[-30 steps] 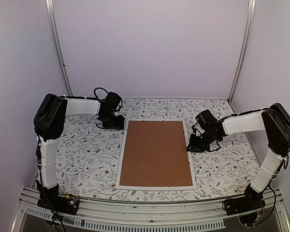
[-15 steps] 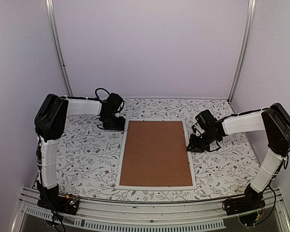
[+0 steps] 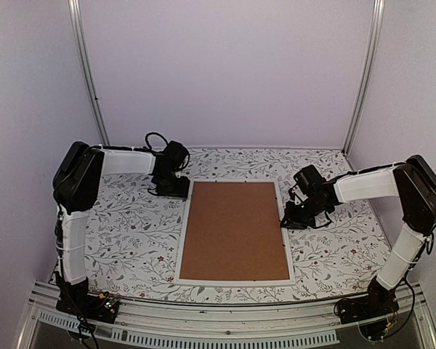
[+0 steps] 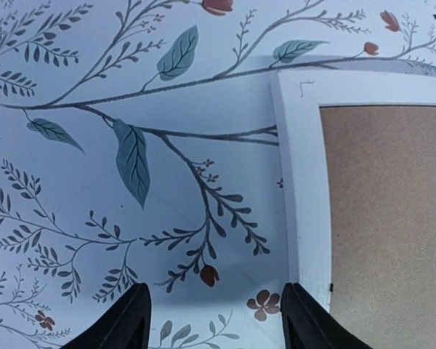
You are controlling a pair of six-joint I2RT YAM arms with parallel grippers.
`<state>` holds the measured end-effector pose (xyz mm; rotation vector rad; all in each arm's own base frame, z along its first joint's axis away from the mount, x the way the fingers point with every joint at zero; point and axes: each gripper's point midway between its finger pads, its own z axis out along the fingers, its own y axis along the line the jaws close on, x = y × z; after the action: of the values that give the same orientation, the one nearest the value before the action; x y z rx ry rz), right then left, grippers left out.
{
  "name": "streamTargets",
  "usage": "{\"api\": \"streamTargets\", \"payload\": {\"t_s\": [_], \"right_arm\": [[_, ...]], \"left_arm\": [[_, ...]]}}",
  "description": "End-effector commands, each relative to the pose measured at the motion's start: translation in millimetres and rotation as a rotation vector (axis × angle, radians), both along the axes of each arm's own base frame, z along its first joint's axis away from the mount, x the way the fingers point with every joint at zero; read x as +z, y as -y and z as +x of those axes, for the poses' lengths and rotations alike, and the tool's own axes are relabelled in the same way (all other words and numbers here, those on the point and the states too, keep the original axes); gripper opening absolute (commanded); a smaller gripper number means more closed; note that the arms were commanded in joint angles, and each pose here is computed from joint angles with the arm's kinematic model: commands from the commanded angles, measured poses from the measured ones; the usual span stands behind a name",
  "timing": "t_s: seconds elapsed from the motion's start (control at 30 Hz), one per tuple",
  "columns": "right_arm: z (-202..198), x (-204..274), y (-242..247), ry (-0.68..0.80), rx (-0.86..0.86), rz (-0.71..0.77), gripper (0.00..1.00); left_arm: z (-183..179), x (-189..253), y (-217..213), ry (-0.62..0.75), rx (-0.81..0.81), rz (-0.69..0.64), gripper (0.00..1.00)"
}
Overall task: Put the photo into the frame
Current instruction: Press the fastener onto the backboard.
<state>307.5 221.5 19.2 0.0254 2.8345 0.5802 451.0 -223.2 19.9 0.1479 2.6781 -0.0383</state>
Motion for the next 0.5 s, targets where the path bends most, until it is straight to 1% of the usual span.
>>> {"api": "streamTargets", "payload": {"t_s": [0.0,0.3,0.47], "right_arm": [[-24.7,-22.1,0.8,-0.096,0.039,-0.043,0.19],[-23.8,-26.0,-0.1,-0.102,0.049,-0.047,0.19],[-23.2,-26.7,0.8,-0.099,0.052,-0.055,0.19]], "left_arm": [[5.0,25.9,8.2,0.058,0.001,-0.011,0.63],[7.1,57.7,-5.8,0.152,0.06,0.011,0.64],[6.7,48.3,3.6,0.126,0.031,0.001,0.63]]}}
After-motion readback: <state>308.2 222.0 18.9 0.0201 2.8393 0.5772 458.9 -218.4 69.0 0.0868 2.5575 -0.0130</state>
